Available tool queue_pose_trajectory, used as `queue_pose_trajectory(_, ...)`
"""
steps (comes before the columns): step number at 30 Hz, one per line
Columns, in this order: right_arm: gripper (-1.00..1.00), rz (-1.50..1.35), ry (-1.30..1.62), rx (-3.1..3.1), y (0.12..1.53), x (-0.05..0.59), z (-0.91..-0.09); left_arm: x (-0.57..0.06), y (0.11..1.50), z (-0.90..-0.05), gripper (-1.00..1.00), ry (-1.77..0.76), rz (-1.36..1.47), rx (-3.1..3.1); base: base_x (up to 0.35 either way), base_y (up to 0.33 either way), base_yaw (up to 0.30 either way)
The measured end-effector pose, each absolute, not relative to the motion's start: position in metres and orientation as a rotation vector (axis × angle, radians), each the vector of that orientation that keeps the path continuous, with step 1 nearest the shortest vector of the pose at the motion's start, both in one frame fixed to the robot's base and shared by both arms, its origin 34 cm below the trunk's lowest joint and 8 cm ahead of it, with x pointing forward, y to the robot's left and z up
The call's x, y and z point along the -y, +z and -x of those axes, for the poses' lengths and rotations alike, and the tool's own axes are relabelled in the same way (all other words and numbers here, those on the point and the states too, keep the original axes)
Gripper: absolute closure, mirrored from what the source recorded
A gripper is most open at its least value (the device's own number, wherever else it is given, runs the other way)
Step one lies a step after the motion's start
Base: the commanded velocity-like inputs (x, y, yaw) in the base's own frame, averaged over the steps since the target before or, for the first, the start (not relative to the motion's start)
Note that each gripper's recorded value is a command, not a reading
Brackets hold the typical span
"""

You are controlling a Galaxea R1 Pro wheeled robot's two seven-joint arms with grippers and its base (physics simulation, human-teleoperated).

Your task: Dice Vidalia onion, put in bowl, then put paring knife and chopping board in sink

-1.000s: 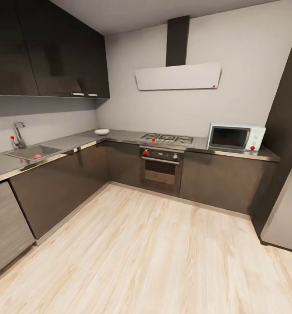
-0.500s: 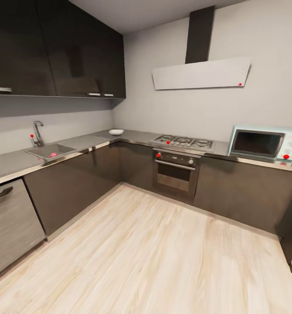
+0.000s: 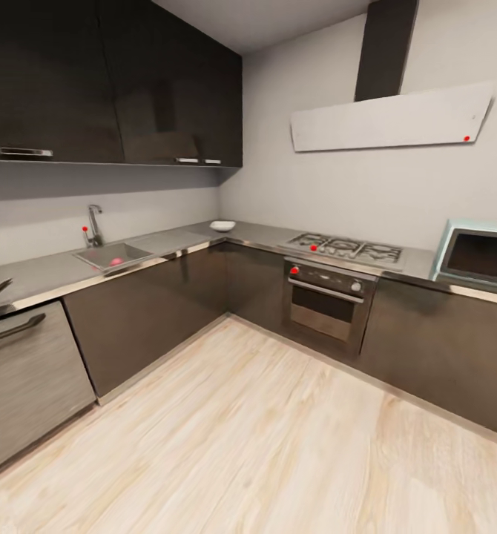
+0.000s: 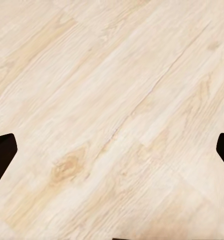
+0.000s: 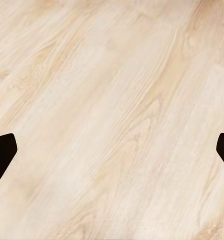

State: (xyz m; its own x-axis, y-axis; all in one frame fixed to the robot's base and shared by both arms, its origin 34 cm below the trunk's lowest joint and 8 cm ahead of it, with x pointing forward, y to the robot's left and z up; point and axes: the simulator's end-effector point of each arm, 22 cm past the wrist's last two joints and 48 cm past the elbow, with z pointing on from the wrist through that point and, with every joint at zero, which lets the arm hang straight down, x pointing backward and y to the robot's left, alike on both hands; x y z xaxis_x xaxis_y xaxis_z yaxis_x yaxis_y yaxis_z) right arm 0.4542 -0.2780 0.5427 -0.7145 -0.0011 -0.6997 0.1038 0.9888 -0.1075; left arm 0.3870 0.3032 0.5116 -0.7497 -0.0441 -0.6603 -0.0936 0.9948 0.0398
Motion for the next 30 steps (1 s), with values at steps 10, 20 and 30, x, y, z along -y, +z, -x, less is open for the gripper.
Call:
queue_pose_trajectory(10, -1.00, -0.071, -0.178, -2.362, 0.5422, 0.2780, -0.4539, -0.3036, 0.5118, -0.3876, -1.00, 0.092, 0.095, -2.417, 0.076, -0.007, 0.257)
queue_pose_trajectory(20, -1.00, -0.071, -0.178, -2.363, 0.5419, 0.2780, -0.4533, -0.3036, 0.5118, -0.3876, -1.00, 0.092, 0.095, -2.417, 0.001, 0.000, 0.258)
queue_pose_trajectory(30, -1.00, -0.071, -0.179, -2.363, 0.5419, 0.2780, -0.4534, -0.3036, 0.5118, -0.3876, -1.00, 0.092, 0.095, -2.417, 0.000, 0.000, 0.258)
